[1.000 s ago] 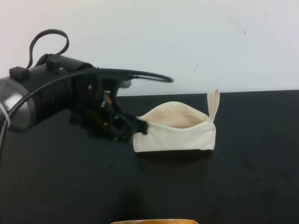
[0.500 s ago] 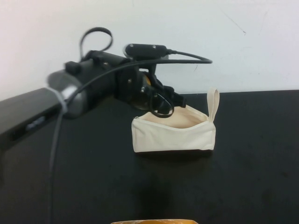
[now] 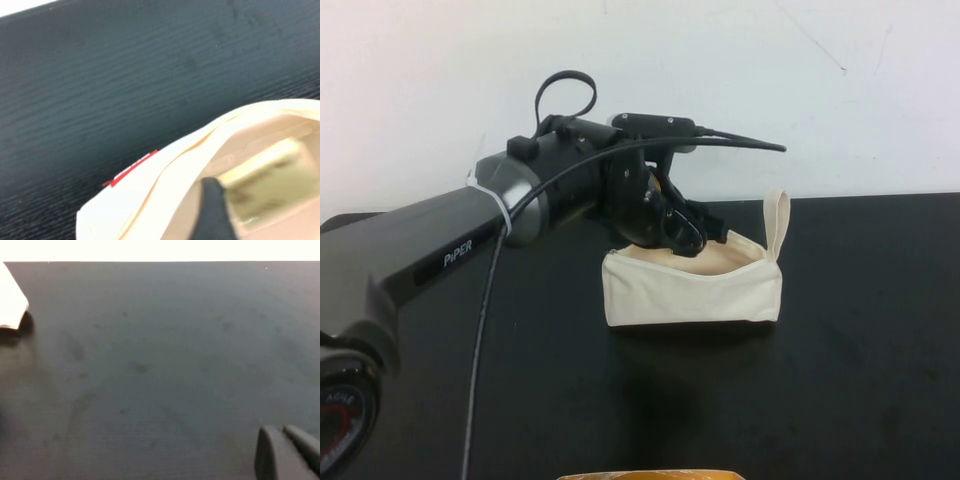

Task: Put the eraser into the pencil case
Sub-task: Place the eraser on the pencil case

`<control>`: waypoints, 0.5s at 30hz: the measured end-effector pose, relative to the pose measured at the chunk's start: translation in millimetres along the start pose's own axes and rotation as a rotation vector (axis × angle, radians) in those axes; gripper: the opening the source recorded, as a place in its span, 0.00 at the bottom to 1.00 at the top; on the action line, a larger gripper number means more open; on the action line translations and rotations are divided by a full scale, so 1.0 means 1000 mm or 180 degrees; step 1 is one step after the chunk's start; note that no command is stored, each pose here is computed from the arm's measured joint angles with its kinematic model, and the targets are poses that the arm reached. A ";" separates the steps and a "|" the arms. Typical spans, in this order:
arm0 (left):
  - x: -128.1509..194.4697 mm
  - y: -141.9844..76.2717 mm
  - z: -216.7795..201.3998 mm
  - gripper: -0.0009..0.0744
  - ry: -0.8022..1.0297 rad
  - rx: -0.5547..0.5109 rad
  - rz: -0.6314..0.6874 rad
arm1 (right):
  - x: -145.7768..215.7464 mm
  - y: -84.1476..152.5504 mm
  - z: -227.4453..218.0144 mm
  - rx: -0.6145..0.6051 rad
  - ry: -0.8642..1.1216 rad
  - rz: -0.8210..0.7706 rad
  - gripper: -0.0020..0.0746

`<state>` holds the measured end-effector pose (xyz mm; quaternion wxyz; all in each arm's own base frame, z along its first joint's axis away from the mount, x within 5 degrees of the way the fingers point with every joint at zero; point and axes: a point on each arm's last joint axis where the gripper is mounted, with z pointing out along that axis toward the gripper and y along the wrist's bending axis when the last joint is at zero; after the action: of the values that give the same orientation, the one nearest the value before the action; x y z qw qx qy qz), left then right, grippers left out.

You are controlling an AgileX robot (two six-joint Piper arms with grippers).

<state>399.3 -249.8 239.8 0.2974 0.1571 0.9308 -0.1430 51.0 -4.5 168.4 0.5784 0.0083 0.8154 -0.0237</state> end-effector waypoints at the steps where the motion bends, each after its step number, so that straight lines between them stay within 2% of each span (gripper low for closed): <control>1: -0.001 0.000 -0.002 0.59 0.0006 0.0000 0.0001 | 0.000 0.000 0.000 0.0000 0.0000 0.0000 0.02; 4: -0.003 -0.001 -0.009 0.62 0.0047 -0.0029 0.0091 | 0.000 0.000 0.000 0.0000 0.0000 0.0000 0.02; 6: -0.006 0.001 -0.020 0.58 0.0031 -0.0115 0.0223 | 0.000 0.000 0.000 0.0000 0.0000 0.0000 0.02; 9: -0.014 0.004 -0.048 0.40 -0.0063 -0.0311 0.0456 | 0.000 0.000 0.000 0.0000 0.0000 0.0000 0.02; 11: -0.018 0.006 -0.069 0.20 -0.0120 -0.0427 0.0573 | 0.000 0.000 0.000 0.0000 0.0000 0.0000 0.02; 13: -0.020 0.006 -0.092 0.10 -0.0221 -0.0464 0.0682 | 0.000 0.000 0.000 0.0000 0.0000 0.0000 0.02; 15: -0.016 0.005 -0.117 0.05 -0.0359 -0.0444 0.0756 | 0.000 0.000 0.000 0.0001 0.0005 0.0000 0.02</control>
<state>354.7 -206.3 339.8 0.3742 0.2369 0.8952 -0.0504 50.9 -4.5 168.2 0.5777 0.0084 0.8159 -0.0237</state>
